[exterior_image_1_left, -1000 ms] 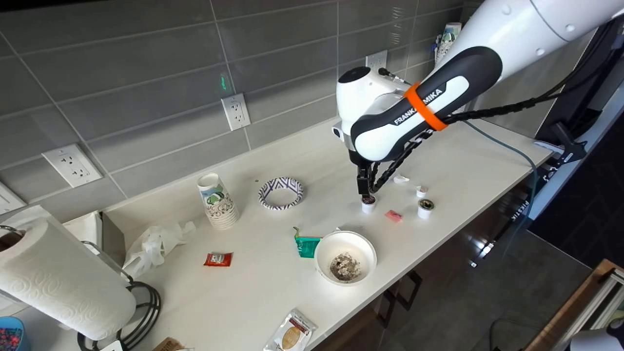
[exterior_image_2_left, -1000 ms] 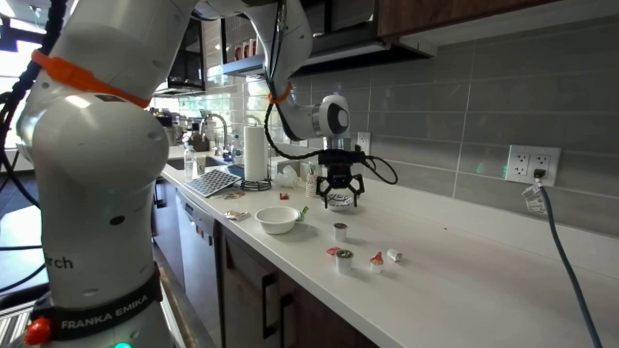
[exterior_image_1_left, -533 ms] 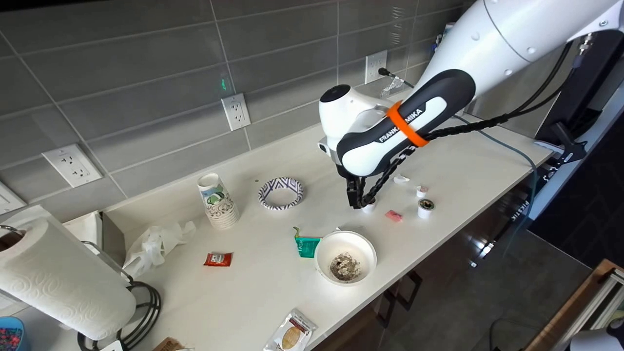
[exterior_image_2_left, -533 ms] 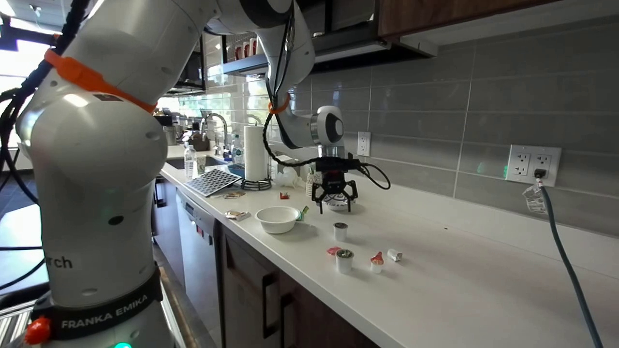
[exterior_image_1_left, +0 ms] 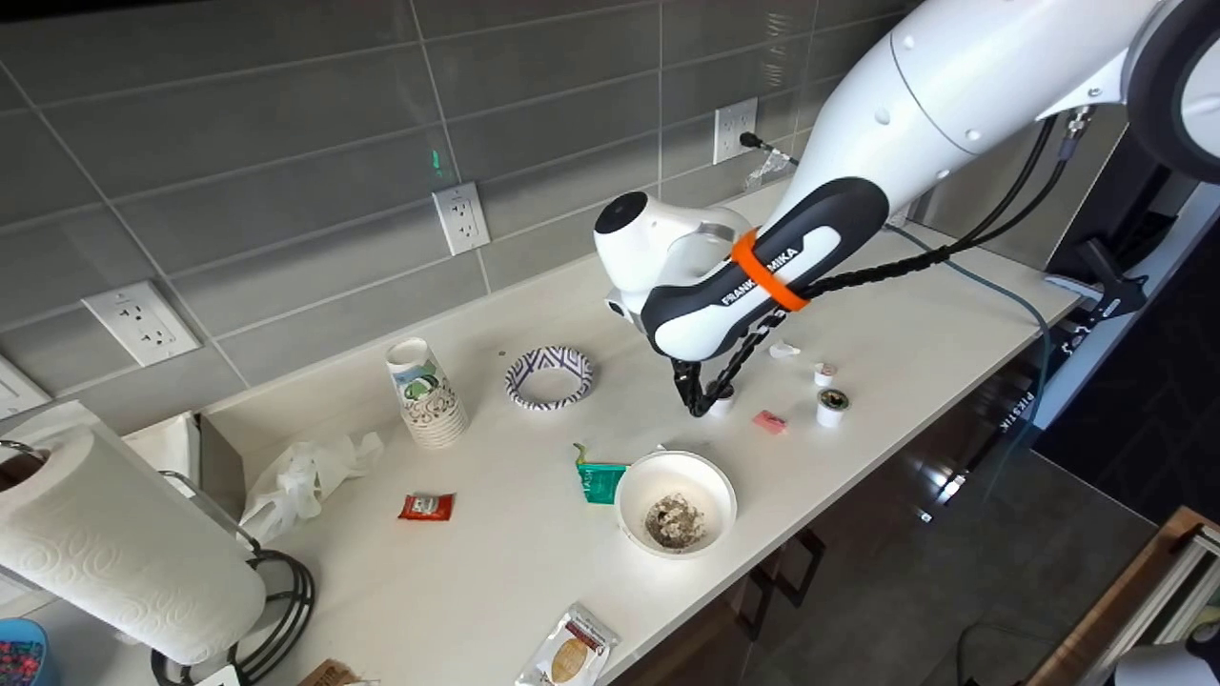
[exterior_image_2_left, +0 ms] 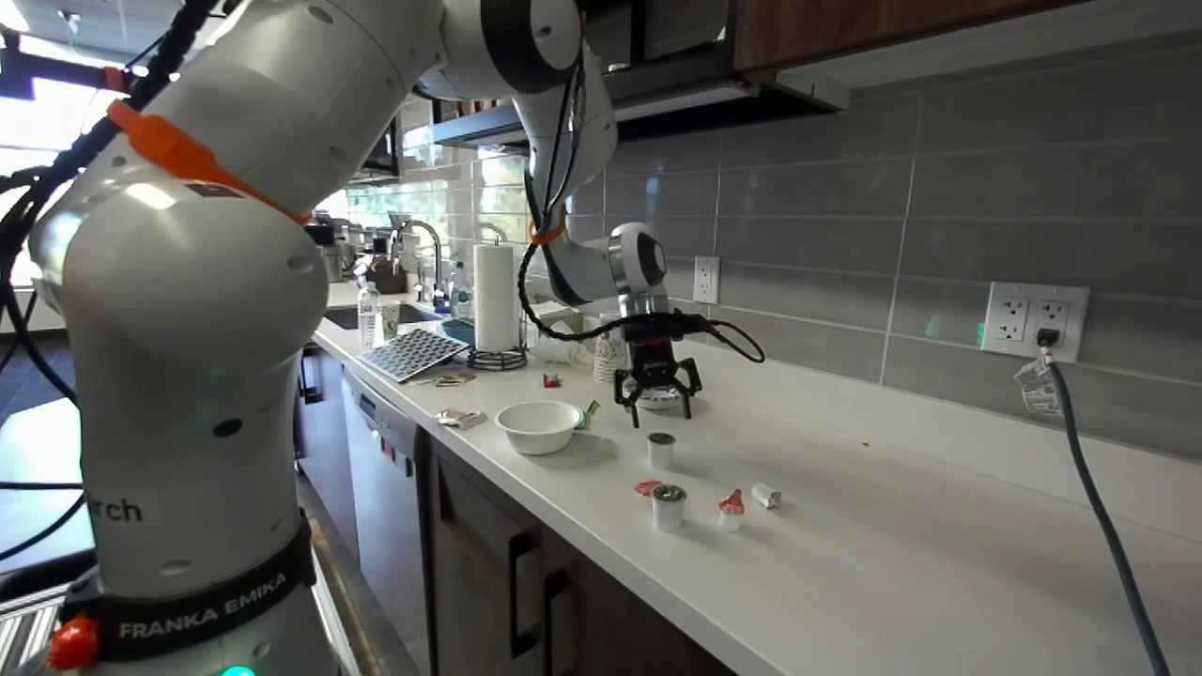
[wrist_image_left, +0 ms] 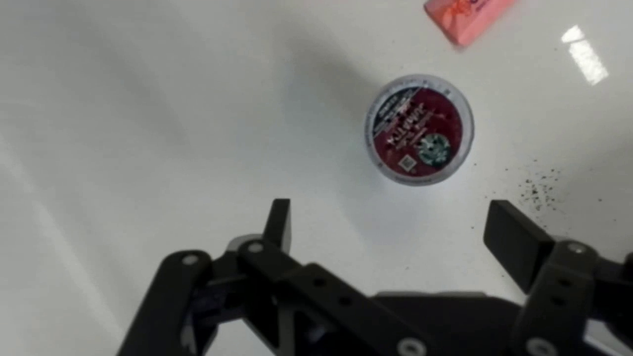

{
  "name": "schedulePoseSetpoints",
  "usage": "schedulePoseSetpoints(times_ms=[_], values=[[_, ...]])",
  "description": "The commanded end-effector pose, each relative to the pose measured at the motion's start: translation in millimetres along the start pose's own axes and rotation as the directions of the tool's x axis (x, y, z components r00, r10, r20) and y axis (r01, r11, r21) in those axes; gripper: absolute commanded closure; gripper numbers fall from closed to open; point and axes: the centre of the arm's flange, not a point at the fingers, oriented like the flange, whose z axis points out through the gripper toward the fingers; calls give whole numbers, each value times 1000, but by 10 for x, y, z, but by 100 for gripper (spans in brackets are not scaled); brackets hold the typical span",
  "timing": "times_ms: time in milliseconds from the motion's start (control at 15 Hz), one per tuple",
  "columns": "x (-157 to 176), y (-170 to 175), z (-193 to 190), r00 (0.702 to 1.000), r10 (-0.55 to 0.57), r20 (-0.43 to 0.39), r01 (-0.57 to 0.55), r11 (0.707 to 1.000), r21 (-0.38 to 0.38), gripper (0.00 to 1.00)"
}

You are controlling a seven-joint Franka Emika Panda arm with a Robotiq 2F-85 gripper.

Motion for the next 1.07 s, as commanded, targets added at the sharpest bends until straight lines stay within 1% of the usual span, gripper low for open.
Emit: schedulePoseSetpoints(times_ms=[0,200,533,1000], values=[[165,79,41,994,-67,83,69,997,-30,0],[191,103,50,986,-110,126,114,993,-27,0],[230,136,55,970,-174,173,175,985,8,0],[215,131,109,961,-204,185,195,979,66,0]])
